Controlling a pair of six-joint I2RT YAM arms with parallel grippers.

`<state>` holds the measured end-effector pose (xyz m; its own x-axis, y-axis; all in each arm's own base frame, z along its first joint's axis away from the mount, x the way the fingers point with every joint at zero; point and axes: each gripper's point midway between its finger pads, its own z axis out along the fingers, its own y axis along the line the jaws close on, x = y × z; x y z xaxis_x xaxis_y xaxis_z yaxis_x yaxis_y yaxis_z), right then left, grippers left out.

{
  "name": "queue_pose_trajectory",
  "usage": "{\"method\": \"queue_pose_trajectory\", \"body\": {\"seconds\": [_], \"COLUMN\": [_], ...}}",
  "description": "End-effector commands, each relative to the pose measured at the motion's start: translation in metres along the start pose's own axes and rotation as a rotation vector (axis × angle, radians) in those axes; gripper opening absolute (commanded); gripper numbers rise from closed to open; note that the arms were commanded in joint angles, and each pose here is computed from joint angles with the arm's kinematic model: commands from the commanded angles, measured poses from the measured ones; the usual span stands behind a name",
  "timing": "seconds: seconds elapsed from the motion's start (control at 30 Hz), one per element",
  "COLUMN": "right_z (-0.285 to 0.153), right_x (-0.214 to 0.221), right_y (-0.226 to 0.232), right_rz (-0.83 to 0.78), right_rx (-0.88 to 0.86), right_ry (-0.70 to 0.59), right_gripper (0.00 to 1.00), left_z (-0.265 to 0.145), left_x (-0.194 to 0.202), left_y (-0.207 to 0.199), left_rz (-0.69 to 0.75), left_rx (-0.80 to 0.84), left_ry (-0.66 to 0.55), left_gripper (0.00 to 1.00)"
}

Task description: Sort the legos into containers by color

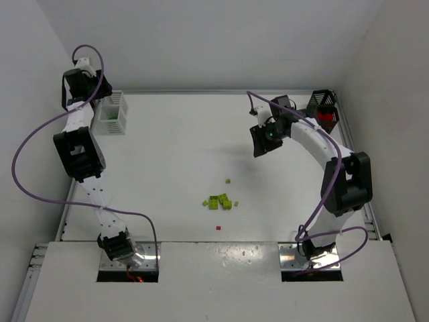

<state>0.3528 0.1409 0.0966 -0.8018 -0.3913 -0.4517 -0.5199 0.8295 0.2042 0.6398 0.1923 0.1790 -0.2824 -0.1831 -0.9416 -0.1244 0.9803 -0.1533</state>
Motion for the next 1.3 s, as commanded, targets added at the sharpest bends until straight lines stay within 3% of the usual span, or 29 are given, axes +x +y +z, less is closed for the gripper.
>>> {"method": "queue_pose_trajectory", "body": {"seconds": [0.0, 0.07, 0.13, 0.17, 0.2, 0.23, 0.3, 0.4, 0.6, 0.8, 1.27], "right_z": [-0.006, -0.005, -0.007, -0.010, -0.010, -0.012, -0.023, -0.021, -0.006, -0.018, -0.020], "right_x": [-0.010, -0.006, -0.008, -0.007, -0.007, -0.013, -0.022, -0.014, 0.050, 0.053, 0.049], "right_y": [0.008, 0.005, 0.004, 0.005, 0.007, 0.009, 0.010, 0.010, -0.002, -0.011, -0.001], "right_rz": [-0.044, -0.050, -0.051, -0.048, -0.048, -0.052, -0.086, -0.094, -0.106, -0.105, -0.131], "right_rx": [-0.009, 0.001, 0.011, 0.009, 0.000, -0.011, -0.001, -0.015, 0.048, 0.106, 0.074], "right_ry": [-0.035, -0.024, -0.025, -0.014, -0.015, -0.031, -0.079, -0.020, 0.098, 0.085, 0.049], "right_gripper": [0.47, 0.47, 0.47, 0.48, 0.48, 0.49, 0.52, 0.51, 0.51, 0.51, 0.51], "left_z": [-0.040, -0.051, -0.084, -0.090, -0.115, -0.121, -0.147, -0.159, -0.189, -0.208, -0.237], "left_x": [-0.065, -0.058, -0.078, -0.050, -0.077, -0.051, -0.063, -0.038, 0.005, 0.024, 0.050], "left_y": [-0.030, -0.060, -0.086, -0.108, -0.123, -0.141, -0.162, -0.195, -0.242, -0.281, -0.331], "left_rz": [0.061, 0.090, 0.105, 0.098, 0.103, 0.081, 0.081, 0.077, 0.118, 0.177, 0.279], "left_rx": [0.056, 0.053, 0.033, 0.055, 0.055, 0.086, 0.110, 0.162, 0.251, 0.319, 0.455], "left_ry": [-0.098, -0.063, -0.089, -0.031, -0.111, -0.069, -0.121, -0.075, -0.015, -0.016, -0.009], "left_gripper": [0.62, 0.63, 0.63, 0.69, 0.74, 0.86, 1.00, 1.00, 1.00, 1.00, 1.00]}}
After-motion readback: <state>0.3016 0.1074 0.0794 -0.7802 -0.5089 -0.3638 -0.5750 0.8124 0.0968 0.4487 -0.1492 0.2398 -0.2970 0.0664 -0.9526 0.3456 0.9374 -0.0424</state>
